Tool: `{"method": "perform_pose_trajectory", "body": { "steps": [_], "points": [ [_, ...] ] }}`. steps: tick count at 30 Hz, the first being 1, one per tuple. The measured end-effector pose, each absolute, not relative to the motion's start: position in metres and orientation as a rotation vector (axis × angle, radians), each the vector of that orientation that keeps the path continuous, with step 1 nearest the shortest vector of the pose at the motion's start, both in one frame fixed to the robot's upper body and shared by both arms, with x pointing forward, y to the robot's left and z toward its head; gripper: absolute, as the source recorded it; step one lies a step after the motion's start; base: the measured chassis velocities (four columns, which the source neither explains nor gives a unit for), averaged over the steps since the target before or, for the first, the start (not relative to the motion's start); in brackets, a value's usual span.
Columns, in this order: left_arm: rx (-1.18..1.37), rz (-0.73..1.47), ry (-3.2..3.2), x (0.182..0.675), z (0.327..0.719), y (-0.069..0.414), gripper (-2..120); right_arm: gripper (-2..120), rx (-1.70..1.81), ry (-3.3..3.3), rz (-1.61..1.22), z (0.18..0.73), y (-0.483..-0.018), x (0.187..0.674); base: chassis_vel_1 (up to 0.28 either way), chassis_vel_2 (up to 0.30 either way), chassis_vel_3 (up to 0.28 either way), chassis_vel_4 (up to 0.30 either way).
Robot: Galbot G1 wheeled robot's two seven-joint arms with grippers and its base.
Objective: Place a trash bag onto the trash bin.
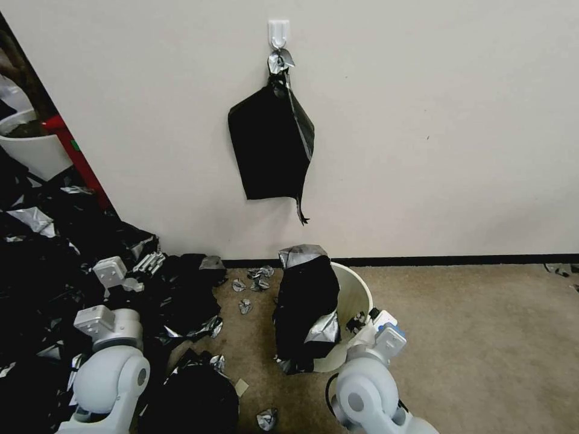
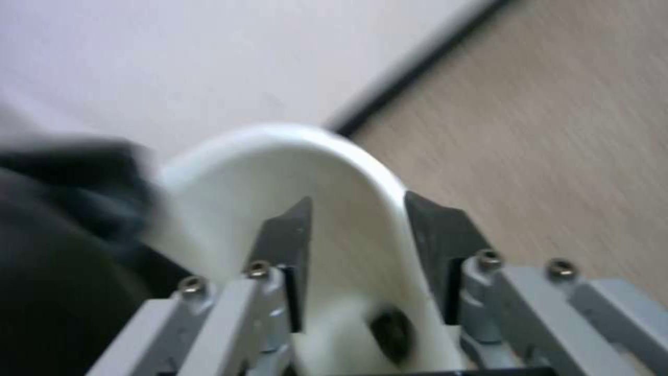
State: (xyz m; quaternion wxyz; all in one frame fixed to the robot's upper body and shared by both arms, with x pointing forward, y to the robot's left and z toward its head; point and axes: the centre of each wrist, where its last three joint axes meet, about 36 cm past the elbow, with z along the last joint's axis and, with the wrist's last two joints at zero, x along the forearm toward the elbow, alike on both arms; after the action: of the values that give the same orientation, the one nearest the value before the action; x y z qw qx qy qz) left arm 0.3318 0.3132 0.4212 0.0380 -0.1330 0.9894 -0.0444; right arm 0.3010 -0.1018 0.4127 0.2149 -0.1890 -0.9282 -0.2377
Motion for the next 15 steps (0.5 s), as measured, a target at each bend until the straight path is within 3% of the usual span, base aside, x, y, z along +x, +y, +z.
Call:
{"method": "perform_pose_trajectory", "body": {
  "steps": [7,15],
  "points": [
    [-0.393,-0.142,3.039,0.333,0.42,0.309,100,68,-0.177,-2.789,-0.762,0.44,-0.131,0.296,0.0,0.0,0.0,0.0],
    [-0.286,-0.171,3.053,0.343,0.424,0.3,100,97,0.069,-2.673,-0.476,0.44,-0.134,0.303,0.0,0.0,0.0,0.0]
  ]
}}
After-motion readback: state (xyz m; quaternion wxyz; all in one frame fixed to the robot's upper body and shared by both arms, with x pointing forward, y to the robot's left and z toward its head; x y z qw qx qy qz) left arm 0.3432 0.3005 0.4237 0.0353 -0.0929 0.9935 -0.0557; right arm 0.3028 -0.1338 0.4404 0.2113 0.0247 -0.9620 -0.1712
